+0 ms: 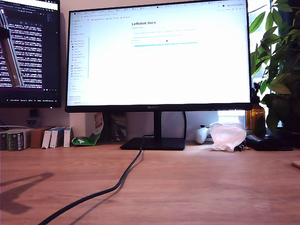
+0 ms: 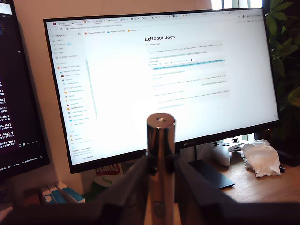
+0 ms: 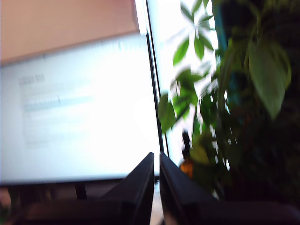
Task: Pick the metallic laser pointer with your right arm, pass it to your left arm, then place it down to the left side of the table
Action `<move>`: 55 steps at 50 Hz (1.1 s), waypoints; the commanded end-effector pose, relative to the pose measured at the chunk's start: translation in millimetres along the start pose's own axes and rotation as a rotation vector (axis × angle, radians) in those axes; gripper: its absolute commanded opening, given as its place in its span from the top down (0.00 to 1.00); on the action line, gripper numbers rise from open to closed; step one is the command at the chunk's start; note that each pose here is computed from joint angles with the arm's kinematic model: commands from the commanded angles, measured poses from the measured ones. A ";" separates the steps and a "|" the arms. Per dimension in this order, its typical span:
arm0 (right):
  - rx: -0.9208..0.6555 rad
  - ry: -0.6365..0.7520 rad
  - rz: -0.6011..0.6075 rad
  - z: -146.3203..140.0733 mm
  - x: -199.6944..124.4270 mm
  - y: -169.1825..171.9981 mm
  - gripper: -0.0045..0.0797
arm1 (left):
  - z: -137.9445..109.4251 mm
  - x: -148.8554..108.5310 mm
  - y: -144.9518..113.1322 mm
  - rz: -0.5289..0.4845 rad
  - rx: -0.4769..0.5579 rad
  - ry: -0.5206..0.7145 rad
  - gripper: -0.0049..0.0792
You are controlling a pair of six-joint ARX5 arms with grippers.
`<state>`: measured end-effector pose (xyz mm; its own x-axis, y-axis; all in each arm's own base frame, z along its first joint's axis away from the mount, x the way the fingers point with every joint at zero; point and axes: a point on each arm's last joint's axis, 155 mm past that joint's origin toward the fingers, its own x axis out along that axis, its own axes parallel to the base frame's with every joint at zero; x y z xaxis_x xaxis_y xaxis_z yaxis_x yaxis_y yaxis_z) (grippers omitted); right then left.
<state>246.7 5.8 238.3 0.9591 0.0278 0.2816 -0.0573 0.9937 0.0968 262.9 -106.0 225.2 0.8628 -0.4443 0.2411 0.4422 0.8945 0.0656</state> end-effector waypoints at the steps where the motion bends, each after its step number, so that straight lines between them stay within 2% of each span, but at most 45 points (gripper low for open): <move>1: 0.002 0.006 0.006 -3.1 -1.5 1.6 0.93 | -16.2 -4.7 -3.6 -0.009 -0.011 0.039 0.96; 6: 0.007 0.056 0.001 -15.6 -2.5 0.3 0.93 | -23.9 -5.1 -3.5 -0.008 -0.019 0.070 0.96; 10: 0.039 0.136 -0.008 -35.7 -4.4 -1.3 0.93 | -41.0 -6.8 -1.9 0.004 -0.047 0.137 0.96; 18: 0.041 0.308 -0.033 -78.1 -14.1 -6.3 0.93 | -77.3 -14.6 -3.5 0.019 -0.173 0.284 0.96; 31: 0.044 0.488 -0.054 -119.8 -31.8 -10.3 0.93 | -127.1 -35.2 -8.9 0.028 -0.221 0.498 0.96; 37: 0.044 0.490 -0.054 -119.3 -31.9 -10.2 0.93 | -144.0 -45.3 -11.5 0.032 -0.239 0.577 0.96; 41: 0.043 0.489 -0.054 -119.2 -31.8 -10.2 0.93 | -163.7 -59.7 -15.1 0.041 -0.274 0.674 0.96; 55: 0.044 0.489 -0.054 -119.2 -31.8 -10.2 0.93 | -163.8 -59.7 -15.2 0.044 -0.286 0.674 0.96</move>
<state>249.4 5.4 115.2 0.9783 0.0257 -0.2054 0.0022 0.9909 0.1346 253.8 -102.8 73.9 0.8301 -0.4288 -0.3566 0.3818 0.9030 -0.1970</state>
